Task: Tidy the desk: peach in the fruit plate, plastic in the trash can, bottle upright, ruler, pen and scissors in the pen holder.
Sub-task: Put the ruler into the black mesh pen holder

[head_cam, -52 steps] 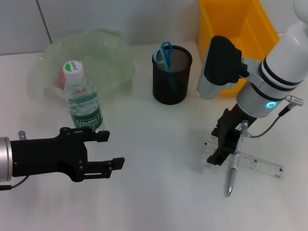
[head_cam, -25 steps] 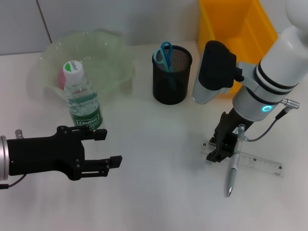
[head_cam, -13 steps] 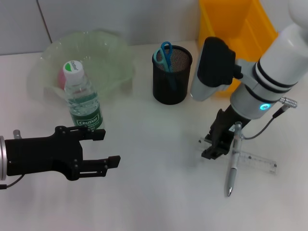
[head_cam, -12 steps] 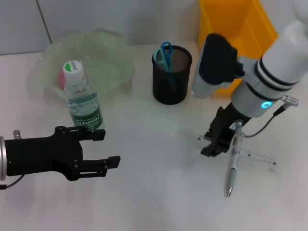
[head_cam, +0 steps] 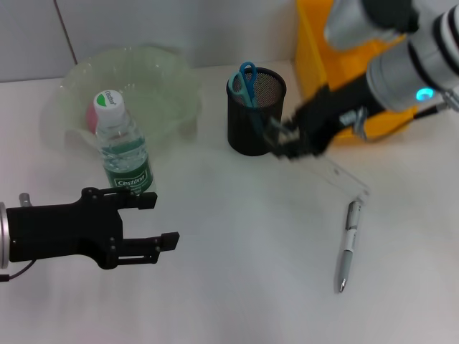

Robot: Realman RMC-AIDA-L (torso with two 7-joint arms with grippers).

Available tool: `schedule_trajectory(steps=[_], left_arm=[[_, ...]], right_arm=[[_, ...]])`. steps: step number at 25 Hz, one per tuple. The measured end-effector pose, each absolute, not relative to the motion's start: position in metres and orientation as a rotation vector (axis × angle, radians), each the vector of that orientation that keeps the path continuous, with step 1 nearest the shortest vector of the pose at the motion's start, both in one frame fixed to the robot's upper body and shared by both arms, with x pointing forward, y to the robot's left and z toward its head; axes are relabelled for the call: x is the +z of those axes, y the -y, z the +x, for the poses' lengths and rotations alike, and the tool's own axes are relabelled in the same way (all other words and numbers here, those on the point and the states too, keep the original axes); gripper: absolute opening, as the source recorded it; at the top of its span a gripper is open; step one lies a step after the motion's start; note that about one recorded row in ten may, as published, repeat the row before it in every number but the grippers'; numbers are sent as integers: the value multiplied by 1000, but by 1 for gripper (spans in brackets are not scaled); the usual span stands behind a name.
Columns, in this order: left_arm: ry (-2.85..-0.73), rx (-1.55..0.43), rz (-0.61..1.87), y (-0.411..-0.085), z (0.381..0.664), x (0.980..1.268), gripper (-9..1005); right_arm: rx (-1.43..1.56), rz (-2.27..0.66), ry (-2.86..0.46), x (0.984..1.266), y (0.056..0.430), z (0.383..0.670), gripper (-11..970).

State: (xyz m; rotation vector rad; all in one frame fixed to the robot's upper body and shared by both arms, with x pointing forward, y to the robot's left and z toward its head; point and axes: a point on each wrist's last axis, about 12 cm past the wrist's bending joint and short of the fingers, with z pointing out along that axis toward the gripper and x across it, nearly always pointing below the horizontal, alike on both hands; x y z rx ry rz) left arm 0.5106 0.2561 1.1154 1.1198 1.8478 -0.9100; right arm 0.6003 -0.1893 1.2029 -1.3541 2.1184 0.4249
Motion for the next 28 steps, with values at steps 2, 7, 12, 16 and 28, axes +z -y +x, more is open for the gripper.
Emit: schedule_trajectory(steps=[2, 7, 12, 16, 28], left_arm=[[-1842, -909, 1126, -256, 511, 1116, 785], [-1844, -919, 1126, -255, 511, 1114, 785], [-1847, -926, 1125, -254, 511, 1112, 785], [-1848, -927, 1124, -254, 511, 1112, 785], [-1848, -932, 1124, -254, 511, 1112, 784]], right_arm=[[457, -1282, -2044, 1210, 192, 604, 411], [519, -1071, -1847, 1220, 198, 615, 418], [535, -943, -1743, 1220, 198, 626, 425], [549, -852, -1692, 1218, 199, 634, 431], [562, -778, -1653, 1188, 192, 651, 449]])
